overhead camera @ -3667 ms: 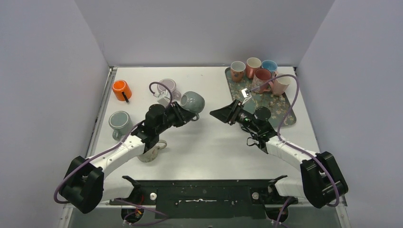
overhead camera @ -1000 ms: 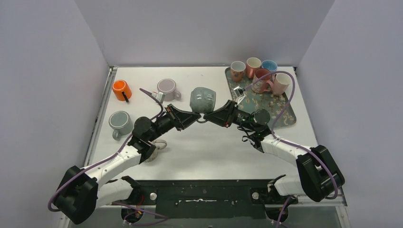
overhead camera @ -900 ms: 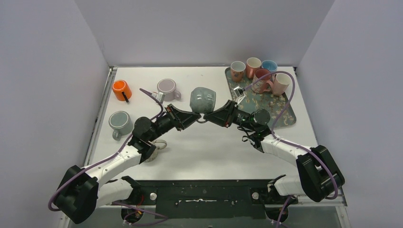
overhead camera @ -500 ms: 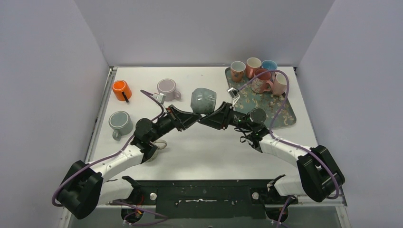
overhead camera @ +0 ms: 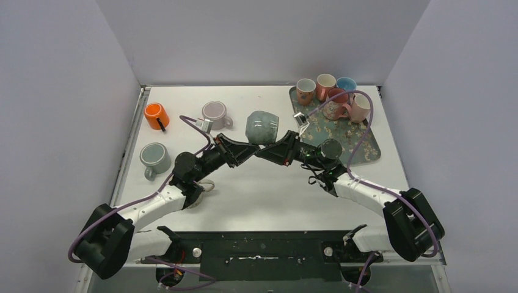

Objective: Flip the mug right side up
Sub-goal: Place the cup on the tray.

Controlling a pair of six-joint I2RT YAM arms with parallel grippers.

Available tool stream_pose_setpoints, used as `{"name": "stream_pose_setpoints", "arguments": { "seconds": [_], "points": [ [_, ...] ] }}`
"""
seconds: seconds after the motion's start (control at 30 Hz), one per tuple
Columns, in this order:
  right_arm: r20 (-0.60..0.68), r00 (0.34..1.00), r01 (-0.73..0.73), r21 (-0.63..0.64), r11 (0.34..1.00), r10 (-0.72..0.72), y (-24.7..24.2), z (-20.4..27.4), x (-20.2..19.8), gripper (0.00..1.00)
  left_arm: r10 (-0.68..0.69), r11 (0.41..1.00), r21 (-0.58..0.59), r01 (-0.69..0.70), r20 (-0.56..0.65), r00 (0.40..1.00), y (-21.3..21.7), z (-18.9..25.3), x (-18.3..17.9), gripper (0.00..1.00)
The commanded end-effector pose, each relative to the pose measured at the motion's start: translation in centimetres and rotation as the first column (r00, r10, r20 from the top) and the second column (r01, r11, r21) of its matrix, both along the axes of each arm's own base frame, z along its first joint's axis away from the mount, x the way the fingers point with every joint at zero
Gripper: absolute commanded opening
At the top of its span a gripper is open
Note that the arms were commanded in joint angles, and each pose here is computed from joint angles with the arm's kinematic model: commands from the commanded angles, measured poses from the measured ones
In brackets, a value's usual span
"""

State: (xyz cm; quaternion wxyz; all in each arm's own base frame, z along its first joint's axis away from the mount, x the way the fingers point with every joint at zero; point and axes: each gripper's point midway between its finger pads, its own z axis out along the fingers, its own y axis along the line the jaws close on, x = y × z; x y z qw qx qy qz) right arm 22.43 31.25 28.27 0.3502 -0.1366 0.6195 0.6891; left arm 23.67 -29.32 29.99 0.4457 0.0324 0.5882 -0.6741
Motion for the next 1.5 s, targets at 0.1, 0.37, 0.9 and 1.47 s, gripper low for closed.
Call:
{"name": "stream_pose_setpoints", "arguments": {
  "seconds": [0.1,0.37,0.9,1.47],
  "points": [
    [0.123,0.978,0.162,0.061,0.985,-0.168,-2.3,3.0,2.6,0.00,0.044,0.998,0.029,-0.047,0.102,0.994,0.5,2.6,-0.4,0.41],
    [0.088,0.956,0.278,0.033,0.960,-0.279,-5.8,1.7,5.8,0.00,0.112,0.971,0.202,-0.130,0.097,0.989,0.6,-0.2,1.3,0.72],
    [0.239,0.709,0.670,-0.523,0.527,-0.663,-15.4,-5.5,14.9,0.00,0.121,0.659,0.708,-0.254,0.234,0.965,4.1,-4.5,3.7,0.97],
    [0.411,0.520,0.677,-0.732,0.068,-0.749,-18.8,-12.8,24.8,0.00,0.132,0.407,0.855,-0.321,0.293,0.947,8.4,-9.2,4.2,0.97]
  ]
}}
